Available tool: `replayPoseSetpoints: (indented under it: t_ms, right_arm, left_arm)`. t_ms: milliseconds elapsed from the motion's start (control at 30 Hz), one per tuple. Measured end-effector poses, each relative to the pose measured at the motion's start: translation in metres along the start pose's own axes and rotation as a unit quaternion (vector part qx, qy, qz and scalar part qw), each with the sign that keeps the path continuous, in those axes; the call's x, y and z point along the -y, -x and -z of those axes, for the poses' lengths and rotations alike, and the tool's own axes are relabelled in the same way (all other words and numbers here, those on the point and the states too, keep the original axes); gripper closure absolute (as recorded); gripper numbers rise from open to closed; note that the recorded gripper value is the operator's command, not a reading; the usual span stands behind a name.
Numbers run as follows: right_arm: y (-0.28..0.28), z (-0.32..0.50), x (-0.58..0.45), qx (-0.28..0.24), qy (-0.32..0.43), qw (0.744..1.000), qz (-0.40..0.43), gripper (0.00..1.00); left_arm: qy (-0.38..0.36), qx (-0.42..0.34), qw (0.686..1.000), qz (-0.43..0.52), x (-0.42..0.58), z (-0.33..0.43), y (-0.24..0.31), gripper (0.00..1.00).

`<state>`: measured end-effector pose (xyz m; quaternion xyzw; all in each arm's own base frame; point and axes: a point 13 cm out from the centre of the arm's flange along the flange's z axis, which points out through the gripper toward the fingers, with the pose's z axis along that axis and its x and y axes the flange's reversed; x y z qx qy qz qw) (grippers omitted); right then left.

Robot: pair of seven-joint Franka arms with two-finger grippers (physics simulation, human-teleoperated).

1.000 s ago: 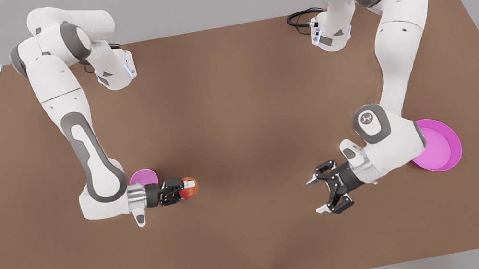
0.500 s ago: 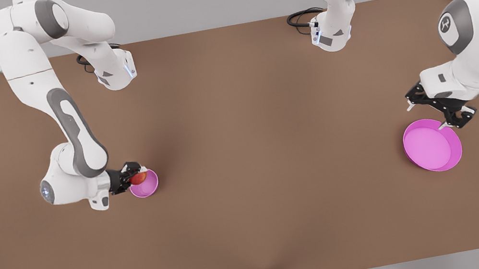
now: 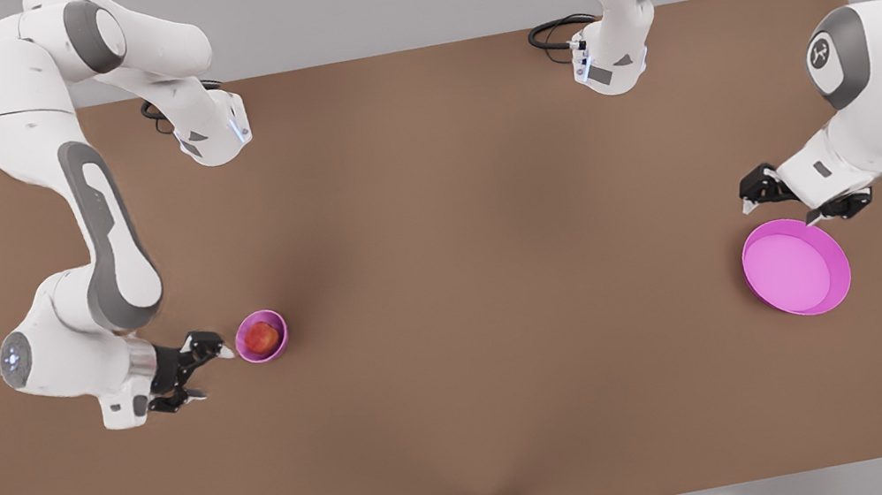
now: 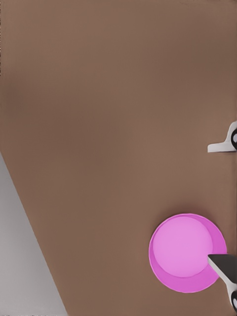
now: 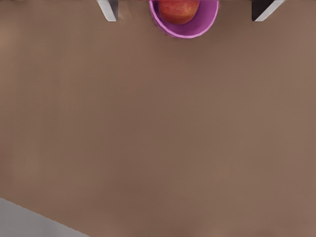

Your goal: Use the left arm to pick up the apple from the plate, transfer it to the gripper of the right arm, and then use the right arm to place it into the bowl

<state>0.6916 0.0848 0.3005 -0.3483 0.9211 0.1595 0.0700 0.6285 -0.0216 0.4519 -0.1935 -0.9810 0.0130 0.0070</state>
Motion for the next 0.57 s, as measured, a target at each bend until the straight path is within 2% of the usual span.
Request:
replayPoseSetpoints:
  t_ms: [100,200,367,567]
  right_arm:
    - [0.04,0.118,-0.019,-0.007,-0.105,0.993,0.047,0.0]
    - [0.01,0.186,-0.043,-0.033,-0.159,0.987,0.01,0.0]
    - [-0.042,0.224,-0.04,-0.065,-0.182,0.975,-0.106,0.0]
    - [-0.052,0.197,-0.041,-0.082,-0.169,0.964,-0.189,0.0]
  left_arm:
    - [0.005,-0.007,0.999,0.032,-0.005,-0.008,0.004,0.0]
    - [0.012,-0.008,0.998,0.06,-0.007,-0.01,0.011,0.0]
    - [0.016,-0.005,0.995,0.096,-0.005,-0.011,0.014,0.0]
    - [0.017,0.0,0.992,0.126,0.0,-0.007,0.018,0.0]
